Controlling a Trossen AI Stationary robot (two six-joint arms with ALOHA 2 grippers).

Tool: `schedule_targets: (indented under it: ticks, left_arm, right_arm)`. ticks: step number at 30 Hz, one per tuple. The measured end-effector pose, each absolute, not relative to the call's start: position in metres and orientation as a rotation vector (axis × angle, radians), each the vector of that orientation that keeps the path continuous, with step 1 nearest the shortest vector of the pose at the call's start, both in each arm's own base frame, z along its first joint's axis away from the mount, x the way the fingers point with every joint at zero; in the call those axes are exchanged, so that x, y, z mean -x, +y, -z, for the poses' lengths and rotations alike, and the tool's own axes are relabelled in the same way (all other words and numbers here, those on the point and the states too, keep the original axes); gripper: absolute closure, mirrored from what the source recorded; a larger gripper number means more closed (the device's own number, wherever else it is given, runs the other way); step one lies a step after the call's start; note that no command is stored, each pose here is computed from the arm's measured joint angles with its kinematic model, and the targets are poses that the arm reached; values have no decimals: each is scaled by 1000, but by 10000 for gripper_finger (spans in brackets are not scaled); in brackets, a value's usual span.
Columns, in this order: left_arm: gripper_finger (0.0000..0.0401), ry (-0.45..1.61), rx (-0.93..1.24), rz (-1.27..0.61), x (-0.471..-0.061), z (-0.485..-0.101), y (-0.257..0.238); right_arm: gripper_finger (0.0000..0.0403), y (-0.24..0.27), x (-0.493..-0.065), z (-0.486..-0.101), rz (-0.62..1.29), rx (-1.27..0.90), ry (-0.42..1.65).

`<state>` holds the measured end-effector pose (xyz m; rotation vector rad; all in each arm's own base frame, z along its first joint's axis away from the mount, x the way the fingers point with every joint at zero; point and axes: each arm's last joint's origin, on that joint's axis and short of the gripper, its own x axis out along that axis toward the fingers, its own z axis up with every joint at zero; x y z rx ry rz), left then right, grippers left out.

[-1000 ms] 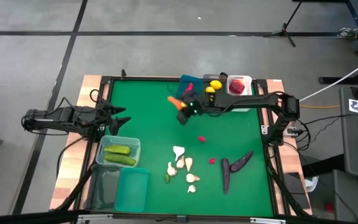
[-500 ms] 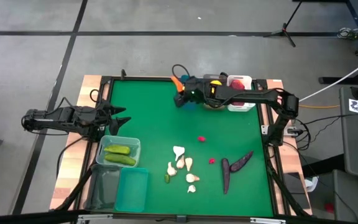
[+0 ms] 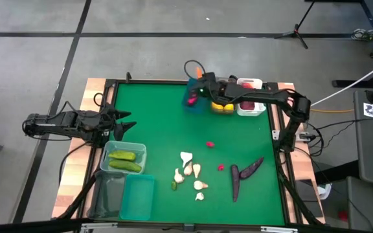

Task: Sort produce into baskets
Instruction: Put the orange chili paper into the blue bin, then put the red chili paper into the blue bin

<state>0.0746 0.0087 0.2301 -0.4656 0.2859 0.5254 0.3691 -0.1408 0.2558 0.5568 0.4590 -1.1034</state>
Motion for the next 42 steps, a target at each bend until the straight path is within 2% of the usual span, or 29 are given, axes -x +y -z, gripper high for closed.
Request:
schedule_targets:
  ticks: [10,18,21,28,32,38,42]
  left_arm:
    - [72,286,469,-526,-75,-230,9]
    - [72,285,470,-526,-75,-230,9]
    - [72,285,470,-526,-75,-230,9]
    - [72,283,477,-528,-75,-230,9]
    - [72,283,477,-528,-75,-230,9]
    - [72,290,475,-529,-74,-229,9]
    - [72,289,476,-530,-74,-229,9]
  right_arm:
    - [256,-147,-385,-215,1146,-657,477]
    - [251,-149,-382,-211,1153,-635,527]
    - [226,-149,-382,-211,1147,-617,540]
    - [135,-156,-379,-210,1107,-590,596]
    - [112,-152,-375,-226,988,-502,657]
    - [121,-92,-356,-269,596,-499,877]
    - [129,-29,-335,-274,614,-490,1064]
